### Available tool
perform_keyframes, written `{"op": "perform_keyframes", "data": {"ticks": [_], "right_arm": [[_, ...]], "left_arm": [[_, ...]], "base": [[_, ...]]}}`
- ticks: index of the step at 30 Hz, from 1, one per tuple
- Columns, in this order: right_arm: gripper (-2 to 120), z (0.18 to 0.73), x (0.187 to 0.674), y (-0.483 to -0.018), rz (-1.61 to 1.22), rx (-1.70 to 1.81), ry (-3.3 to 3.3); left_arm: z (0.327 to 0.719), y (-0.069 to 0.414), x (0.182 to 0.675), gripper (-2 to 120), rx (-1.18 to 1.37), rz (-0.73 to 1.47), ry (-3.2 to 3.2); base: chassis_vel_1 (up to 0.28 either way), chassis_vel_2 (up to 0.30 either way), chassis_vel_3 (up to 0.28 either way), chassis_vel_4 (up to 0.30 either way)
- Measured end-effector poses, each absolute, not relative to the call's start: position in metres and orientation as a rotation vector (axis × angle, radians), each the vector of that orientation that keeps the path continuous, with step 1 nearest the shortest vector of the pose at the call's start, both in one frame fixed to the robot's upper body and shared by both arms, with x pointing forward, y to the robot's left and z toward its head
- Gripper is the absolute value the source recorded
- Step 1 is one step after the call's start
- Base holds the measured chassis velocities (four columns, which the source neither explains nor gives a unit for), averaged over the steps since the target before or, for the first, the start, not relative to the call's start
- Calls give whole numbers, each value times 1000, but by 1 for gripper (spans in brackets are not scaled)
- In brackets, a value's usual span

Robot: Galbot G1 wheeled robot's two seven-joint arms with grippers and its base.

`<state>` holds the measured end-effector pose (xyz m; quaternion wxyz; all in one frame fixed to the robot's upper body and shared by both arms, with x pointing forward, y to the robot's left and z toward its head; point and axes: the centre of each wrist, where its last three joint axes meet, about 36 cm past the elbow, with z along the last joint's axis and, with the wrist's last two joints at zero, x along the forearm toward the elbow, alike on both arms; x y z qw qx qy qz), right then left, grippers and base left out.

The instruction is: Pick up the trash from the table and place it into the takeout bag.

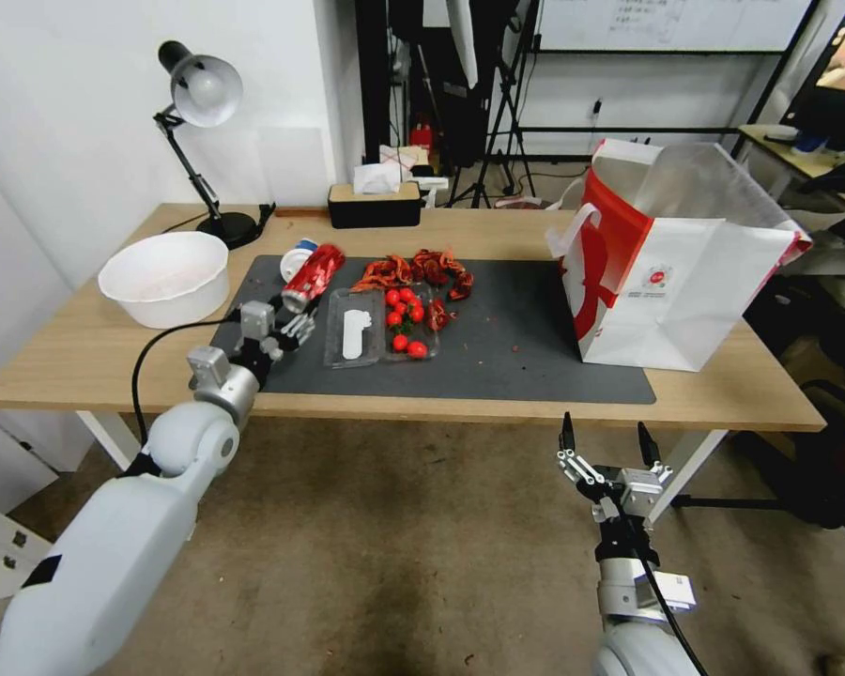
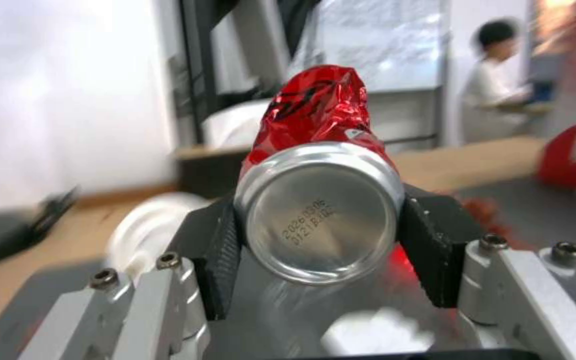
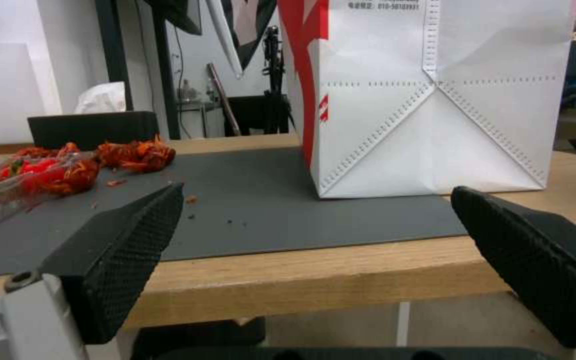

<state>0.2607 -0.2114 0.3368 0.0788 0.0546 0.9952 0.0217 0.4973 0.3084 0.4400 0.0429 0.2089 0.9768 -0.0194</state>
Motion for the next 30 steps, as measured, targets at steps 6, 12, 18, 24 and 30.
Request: {"op": "perform_keyframes", "data": {"ticks": [6, 12, 18, 24, 30], "right_arm": [[100, 335, 261, -211, 62, 166, 2983], [100, 334, 261, -211, 63, 171, 2985], [100, 334, 260, -211, 62, 175, 2986], [100, 336, 260, -211, 64, 185, 2984], [100, 336, 260, -210, 68, 190, 2983]], "left_arm": [[456, 295, 528, 51, 836, -92, 2880], [473, 256, 561, 51, 1002, -111, 2810], [502, 219, 591, 51, 1110, -81, 2737], [537, 163, 632, 51, 1215, -42, 2670], [558, 123, 650, 51, 1289, -9, 2632]], "base": [[0, 0, 0, 0], [0, 0, 0, 0], [0, 0, 0, 0], [0, 0, 0, 0], [0, 0, 0, 0]]}}
